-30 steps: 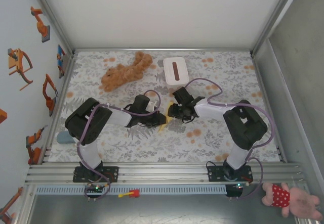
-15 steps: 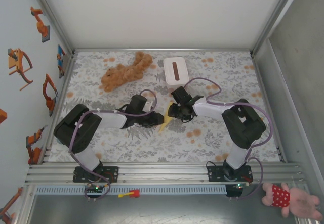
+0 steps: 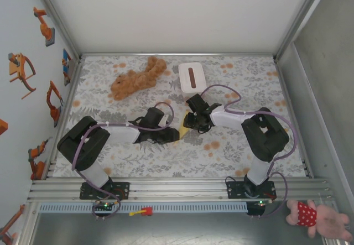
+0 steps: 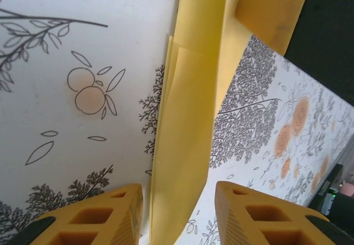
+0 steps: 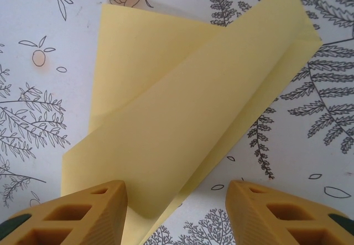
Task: Fold a paper plane with a square sheet of paper (pick it up from the middle)
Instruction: Fold the wing for the fifth time at the center of the table.
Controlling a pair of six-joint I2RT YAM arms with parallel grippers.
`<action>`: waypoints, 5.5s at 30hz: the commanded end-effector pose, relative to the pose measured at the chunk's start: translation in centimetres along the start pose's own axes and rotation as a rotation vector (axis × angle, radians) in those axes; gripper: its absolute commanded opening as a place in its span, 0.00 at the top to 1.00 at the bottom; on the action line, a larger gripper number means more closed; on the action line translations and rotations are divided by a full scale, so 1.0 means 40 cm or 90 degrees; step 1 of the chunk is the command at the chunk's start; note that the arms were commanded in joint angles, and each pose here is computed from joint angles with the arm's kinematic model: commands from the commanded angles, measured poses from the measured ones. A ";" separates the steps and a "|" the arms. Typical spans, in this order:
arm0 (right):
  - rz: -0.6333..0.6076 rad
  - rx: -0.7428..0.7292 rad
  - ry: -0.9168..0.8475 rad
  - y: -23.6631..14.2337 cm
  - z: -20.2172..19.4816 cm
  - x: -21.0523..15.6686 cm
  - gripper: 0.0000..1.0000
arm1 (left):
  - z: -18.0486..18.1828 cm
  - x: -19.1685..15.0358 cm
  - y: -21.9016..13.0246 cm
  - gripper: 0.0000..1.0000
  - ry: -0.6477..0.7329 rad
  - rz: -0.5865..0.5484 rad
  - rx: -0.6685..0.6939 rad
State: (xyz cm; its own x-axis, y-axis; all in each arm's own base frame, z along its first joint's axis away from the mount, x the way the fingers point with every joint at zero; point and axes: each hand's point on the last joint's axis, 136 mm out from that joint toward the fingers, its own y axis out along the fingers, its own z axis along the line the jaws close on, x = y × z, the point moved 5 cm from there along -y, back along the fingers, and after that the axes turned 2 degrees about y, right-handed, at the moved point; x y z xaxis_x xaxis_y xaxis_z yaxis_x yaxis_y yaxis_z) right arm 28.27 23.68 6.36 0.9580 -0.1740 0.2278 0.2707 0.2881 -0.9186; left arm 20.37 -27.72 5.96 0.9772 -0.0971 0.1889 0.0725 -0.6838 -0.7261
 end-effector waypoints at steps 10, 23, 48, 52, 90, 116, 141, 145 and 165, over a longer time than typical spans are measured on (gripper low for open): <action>0.061 -0.100 0.019 0.081 -0.089 -0.062 0.49 | 0.027 -0.008 0.020 0.73 -0.018 0.032 0.053; 0.085 -0.139 0.017 0.112 -0.118 -0.088 0.50 | 0.059 -0.028 0.041 0.78 -0.042 0.072 0.100; 0.101 -0.144 0.020 0.131 -0.123 -0.101 0.51 | -0.115 0.066 -0.029 0.89 -0.008 -0.034 -0.051; 0.102 -0.147 0.022 0.130 -0.126 -0.103 0.50 | -0.104 0.062 -0.002 0.92 -0.022 -0.010 -0.037; 0.126 -0.196 0.021 0.155 -0.161 -0.123 0.53 | -0.015 0.052 0.057 0.95 -0.081 0.028 0.047; 0.022 -0.077 -0.001 0.011 -0.060 -0.039 0.52 | 0.038 0.024 0.078 0.98 -0.132 0.070 0.082; -0.005 0.193 -0.059 -0.072 0.075 -0.012 0.89 | 0.035 0.016 0.087 0.98 -0.129 0.088 0.071; 0.009 0.170 -0.054 -0.044 0.072 -0.017 0.91 | 0.033 0.019 0.086 0.98 -0.129 0.087 0.071; 0.000 0.075 -0.036 0.005 0.005 -0.028 0.92 | 0.035 0.013 0.079 0.98 -0.130 0.089 0.074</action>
State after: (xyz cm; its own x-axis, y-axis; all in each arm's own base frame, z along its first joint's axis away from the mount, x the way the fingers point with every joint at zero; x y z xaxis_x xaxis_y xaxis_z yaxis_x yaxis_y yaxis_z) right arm 27.17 24.56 6.82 0.9624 -0.1136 0.2468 0.2714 0.4449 -0.8535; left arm 22.61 -30.39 4.93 0.9989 -0.0381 0.0279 -0.0043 -0.6612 -0.7502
